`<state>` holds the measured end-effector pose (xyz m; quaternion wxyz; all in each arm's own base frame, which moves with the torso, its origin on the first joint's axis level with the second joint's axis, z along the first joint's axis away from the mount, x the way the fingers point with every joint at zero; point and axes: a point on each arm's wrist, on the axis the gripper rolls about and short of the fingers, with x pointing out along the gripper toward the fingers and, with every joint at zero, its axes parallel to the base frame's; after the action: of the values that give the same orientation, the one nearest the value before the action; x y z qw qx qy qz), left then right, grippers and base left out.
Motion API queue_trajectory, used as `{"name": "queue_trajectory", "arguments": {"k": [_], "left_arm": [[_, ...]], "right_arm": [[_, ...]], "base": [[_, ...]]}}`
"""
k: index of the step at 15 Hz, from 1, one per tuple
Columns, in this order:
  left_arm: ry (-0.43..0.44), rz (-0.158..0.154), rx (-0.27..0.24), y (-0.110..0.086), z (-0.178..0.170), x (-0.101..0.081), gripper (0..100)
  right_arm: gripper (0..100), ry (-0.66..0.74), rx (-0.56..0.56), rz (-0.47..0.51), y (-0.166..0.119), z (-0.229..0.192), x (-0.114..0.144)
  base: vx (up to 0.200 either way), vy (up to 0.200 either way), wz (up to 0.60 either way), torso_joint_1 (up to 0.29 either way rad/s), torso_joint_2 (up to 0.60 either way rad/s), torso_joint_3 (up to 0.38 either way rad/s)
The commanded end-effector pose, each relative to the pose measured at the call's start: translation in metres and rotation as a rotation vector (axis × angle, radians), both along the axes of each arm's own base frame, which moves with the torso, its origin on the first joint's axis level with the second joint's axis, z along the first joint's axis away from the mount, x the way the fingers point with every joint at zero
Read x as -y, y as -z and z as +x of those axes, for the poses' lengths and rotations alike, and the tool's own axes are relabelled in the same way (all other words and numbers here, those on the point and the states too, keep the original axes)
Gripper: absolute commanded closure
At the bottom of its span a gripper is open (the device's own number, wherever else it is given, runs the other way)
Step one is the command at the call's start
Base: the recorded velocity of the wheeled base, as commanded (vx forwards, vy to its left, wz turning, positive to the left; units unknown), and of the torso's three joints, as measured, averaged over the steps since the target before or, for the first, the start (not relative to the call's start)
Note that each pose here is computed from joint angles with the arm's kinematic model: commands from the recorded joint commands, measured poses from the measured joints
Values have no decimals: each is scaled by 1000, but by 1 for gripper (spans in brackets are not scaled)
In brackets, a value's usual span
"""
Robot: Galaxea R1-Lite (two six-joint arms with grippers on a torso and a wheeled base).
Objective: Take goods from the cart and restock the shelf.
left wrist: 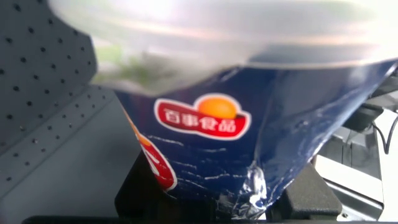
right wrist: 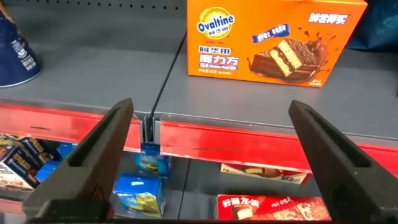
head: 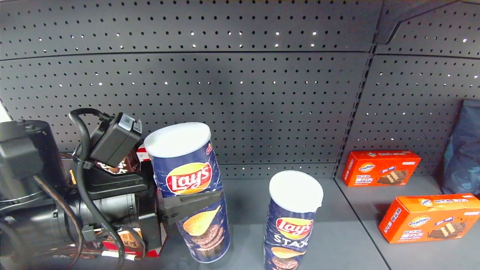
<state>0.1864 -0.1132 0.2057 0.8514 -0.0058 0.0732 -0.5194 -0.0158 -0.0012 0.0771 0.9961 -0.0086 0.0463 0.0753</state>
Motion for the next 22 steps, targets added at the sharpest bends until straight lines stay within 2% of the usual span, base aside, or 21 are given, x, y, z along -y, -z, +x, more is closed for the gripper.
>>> {"name": "queue_trajectory", "arguments": {"k": [1, 6, 10, 14, 17, 19, 22], "left_arm": [[-8, -6, 14, -4, -1, -1, 100], [-14, -15, 32, -9, 1, 0, 100], [-66, -27, 61, -20, 13, 5, 100], [-45, -15, 41, -17, 31, 18, 100], [-32, 36, -30, -1, 49, 29, 100], [-18, 56, -14, 2, 62, 40, 100], [-13, 119, -39, 16, 87, 53, 100]], "right_arm": [[0, 0, -6, -1, 0, 0, 0], [0, 0, -6, -1, 0, 0, 0], [0, 0, -6, -1, 0, 0, 0], [0, 0, -6, -1, 0, 0, 0], [0, 0, -6, -1, 0, 0, 0], [0, 0, -6, -1, 0, 0, 0], [0, 0, -6, -1, 0, 0, 0]], "base": [[0, 0, 0, 0, 0, 0], [0, 0, 0, 0, 0, 0], [0, 0, 0, 0, 0, 0], [0, 0, 0, 0, 0, 0], [0, 0, 0, 0, 0, 0], [0, 0, 0, 0, 0, 0], [0, 0, 0, 0, 0, 0]]}}
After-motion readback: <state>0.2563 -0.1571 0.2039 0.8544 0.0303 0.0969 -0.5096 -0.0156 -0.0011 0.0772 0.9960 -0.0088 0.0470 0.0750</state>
